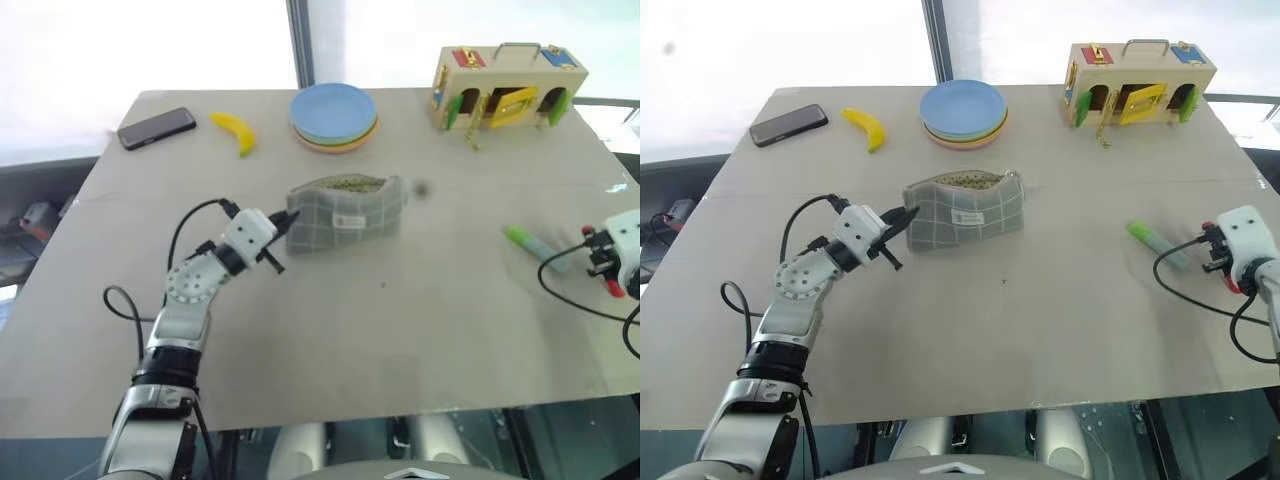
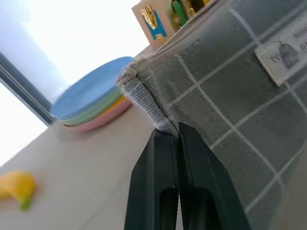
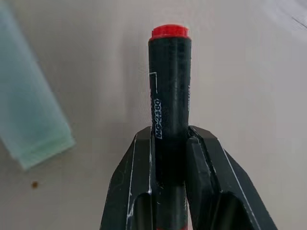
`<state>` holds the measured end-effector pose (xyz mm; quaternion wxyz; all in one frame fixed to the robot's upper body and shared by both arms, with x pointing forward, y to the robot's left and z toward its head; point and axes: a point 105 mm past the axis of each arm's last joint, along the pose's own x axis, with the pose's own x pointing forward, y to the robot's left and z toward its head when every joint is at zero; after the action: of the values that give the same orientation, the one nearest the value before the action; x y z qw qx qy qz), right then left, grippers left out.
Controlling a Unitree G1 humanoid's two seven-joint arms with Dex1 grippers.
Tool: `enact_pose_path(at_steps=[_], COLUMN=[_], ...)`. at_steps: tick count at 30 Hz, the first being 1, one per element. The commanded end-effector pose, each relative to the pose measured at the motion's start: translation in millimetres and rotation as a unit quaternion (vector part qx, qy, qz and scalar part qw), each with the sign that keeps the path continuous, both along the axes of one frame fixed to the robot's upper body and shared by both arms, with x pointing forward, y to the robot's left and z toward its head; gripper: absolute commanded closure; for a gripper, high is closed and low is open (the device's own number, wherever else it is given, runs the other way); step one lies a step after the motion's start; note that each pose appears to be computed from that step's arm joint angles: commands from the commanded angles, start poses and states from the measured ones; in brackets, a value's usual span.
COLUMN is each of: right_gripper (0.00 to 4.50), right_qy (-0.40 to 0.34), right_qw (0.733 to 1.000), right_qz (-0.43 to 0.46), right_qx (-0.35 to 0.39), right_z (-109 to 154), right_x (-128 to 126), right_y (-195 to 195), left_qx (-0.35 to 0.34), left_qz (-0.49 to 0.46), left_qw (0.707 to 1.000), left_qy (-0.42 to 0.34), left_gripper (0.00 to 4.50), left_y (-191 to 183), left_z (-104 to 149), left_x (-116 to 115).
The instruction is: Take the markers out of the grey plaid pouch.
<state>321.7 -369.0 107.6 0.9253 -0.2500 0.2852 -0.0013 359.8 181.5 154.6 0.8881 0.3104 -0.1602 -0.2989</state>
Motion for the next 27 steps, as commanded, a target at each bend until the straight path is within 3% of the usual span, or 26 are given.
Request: enact_pose_path(at_steps=[1,3,6,9,11,14,20,27], right_gripper=[3.16,2.44,0.92,0.92,0.92,0.92,0.92,0.92], right_qy=[0.018,0.019,0.000,-0.044,-0.091,-0.105,-0.087,-0.051], right_qw=[0.999,0.999,0.998,0.993,0.980,0.953,0.926,0.911], right_qz=[0.029,0.040,0.061,0.105,0.170,0.275,0.349,0.376], right_qx=[0.001,0.005,0.001,0.017,0.053,0.074,0.115,0.163], right_z=[-6,-8,8,41,70,86,67,40], right_x=[0,-2,-6,-10,-14,-30,-47,-60], right_y=[6,11,23,47,85,138,197,225], left_qx=[0.019,0.040,0.065,0.101,0.149,0.195,0.264,0.248], left_qz=[0.014,0.008,0.024,0.043,0.056,0.071,0.066,-0.029], left_qw=[0.999,0.998,0.995,0.989,0.979,0.965,0.948,0.966], left_qy=[-0.044,-0.049,-0.069,-0.095,-0.125,-0.160,-0.168,-0.067], left_gripper=[4.50,4.50,4.50,4.50,4.50,4.50,4.50,4.50], left_y=[17,21,36,54,68,83,96,79], left_z=[19,20,31,45,56,69,60,-3], left_x=[-1,-3,-1,-1,-4,-7,-13,-42])
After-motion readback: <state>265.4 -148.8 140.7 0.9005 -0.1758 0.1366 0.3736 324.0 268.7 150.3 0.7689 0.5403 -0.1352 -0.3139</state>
